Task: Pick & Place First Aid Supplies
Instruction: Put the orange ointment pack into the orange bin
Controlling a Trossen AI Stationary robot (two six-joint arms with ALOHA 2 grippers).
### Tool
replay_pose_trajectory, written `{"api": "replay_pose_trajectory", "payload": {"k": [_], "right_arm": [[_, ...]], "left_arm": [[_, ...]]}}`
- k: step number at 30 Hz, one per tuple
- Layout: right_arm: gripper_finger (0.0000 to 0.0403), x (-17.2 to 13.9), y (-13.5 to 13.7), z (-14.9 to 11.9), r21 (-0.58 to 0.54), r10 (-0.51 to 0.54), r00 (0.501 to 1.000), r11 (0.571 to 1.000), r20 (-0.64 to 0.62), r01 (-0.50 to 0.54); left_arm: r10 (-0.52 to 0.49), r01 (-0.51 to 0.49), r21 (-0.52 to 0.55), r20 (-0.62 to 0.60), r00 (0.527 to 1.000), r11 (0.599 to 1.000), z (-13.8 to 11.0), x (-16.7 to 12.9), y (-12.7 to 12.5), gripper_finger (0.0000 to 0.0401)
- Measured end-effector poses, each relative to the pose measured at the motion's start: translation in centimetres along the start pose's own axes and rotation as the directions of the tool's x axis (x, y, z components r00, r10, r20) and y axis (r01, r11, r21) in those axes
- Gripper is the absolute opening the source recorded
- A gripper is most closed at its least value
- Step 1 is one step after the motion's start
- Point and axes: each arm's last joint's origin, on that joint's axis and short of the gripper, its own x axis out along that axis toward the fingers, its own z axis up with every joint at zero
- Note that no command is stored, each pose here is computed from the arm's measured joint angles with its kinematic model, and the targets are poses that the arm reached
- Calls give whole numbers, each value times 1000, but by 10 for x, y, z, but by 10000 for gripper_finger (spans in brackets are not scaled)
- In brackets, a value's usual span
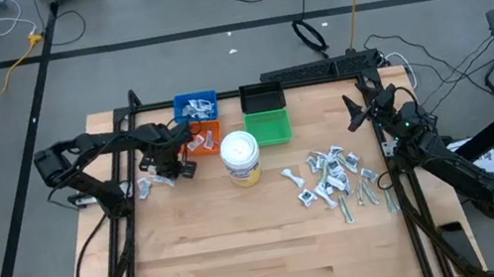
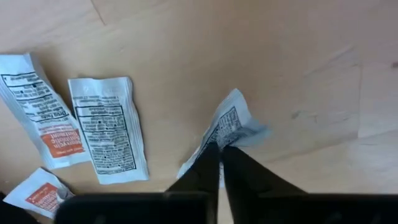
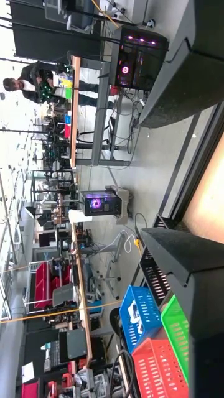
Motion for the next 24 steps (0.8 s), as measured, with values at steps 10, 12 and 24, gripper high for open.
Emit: {"api": "replay_pose_trajectory", "payload": {"k": [10,12,24], "right_arm": [[270,0,0,0,0,0,1000,1000,0,0],[272,0,0,0,0,0,1000,1000,0,0],[272,0,0,0,0,0,1000,1000,0,0]], "left_arm": [[-3,4,-61,10,1000,998,-11,-23,5,4],[5,-5,-70,1,1000,998,-14,-30,6,2],[-21,23,-85,32,999,996,0,-82,-5,2]]}}
